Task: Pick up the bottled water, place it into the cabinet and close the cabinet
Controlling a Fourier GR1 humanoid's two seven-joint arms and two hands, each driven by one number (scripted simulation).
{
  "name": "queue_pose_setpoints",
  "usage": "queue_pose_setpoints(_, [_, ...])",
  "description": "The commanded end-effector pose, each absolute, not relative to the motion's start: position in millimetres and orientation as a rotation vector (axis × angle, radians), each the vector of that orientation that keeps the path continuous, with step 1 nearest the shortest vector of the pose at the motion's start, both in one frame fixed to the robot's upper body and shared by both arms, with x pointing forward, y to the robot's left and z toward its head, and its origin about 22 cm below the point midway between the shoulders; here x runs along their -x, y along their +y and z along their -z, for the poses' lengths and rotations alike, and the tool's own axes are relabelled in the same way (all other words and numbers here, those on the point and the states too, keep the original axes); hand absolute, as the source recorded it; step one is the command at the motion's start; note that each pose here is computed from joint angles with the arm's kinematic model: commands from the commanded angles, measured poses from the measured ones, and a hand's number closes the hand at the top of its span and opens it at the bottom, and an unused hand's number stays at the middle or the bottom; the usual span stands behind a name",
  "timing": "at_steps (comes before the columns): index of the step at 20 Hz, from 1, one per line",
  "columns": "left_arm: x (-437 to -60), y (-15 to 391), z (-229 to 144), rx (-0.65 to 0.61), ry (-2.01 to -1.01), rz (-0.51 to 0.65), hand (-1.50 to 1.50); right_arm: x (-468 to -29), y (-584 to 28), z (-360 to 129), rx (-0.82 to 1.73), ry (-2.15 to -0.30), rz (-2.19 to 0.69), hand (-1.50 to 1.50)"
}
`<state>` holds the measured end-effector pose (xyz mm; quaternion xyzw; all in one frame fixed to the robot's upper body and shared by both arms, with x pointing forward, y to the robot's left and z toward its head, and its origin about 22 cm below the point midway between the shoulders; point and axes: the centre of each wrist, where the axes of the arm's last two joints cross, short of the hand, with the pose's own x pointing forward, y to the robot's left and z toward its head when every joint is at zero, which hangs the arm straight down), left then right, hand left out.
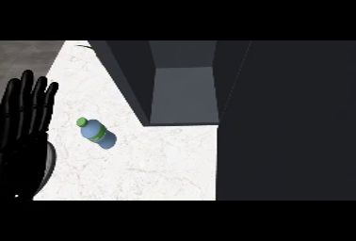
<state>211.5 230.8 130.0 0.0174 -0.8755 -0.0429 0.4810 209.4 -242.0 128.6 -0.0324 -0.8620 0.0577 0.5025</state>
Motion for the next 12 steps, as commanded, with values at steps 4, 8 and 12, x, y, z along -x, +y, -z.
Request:
queue_pose_setpoints(4, [-241,279,-139,0.262,-2.146,0.252,-1.5,-189,-244,-132,0.056,-2.099,-0.095,-1.5])
queue_pose_setpoints(8, [-254,283,-112,0.499,-1.891,0.239,-1.5,-179,-219,-125,-0.261,-1.979,-0.209,-1.5])
queue_pose_setpoints(12, [-251,351,-119,0.543,-1.882,0.232,-1.5,-144,-222,-135,-0.292,-1.94,-0.231,-1.5])
